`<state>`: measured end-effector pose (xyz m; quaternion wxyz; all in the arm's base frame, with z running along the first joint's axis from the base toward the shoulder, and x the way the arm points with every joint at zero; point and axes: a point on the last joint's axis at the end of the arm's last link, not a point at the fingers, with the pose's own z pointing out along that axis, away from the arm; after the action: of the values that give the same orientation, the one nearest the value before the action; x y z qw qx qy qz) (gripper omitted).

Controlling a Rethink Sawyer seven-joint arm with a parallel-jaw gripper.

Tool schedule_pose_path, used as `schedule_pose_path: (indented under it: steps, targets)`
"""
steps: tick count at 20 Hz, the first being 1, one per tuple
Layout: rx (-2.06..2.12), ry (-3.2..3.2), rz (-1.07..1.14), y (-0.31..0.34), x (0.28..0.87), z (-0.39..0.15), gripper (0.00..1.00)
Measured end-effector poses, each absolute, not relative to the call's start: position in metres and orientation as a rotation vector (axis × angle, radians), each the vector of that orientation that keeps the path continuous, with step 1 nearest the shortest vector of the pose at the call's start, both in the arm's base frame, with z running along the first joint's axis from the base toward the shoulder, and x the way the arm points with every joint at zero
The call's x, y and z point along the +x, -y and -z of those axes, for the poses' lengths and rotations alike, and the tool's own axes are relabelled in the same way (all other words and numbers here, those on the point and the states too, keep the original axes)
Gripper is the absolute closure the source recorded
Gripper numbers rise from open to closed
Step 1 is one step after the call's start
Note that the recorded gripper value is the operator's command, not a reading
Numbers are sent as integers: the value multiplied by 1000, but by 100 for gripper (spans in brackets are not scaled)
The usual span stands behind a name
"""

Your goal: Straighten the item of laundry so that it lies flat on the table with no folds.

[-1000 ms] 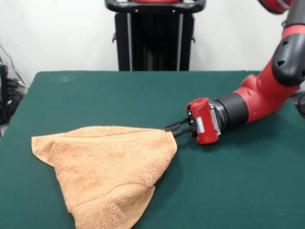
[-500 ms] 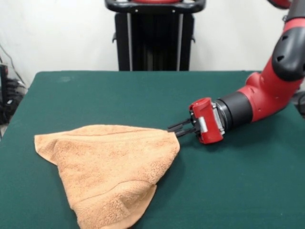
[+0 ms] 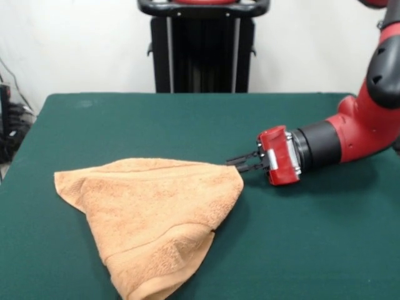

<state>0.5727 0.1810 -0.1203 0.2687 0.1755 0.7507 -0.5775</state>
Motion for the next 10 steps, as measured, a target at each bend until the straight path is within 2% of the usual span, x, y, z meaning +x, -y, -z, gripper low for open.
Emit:
schedule_pose_path:
  steps: [10]
  targets:
    - [709,-2066,1455,-222,582,118,100]
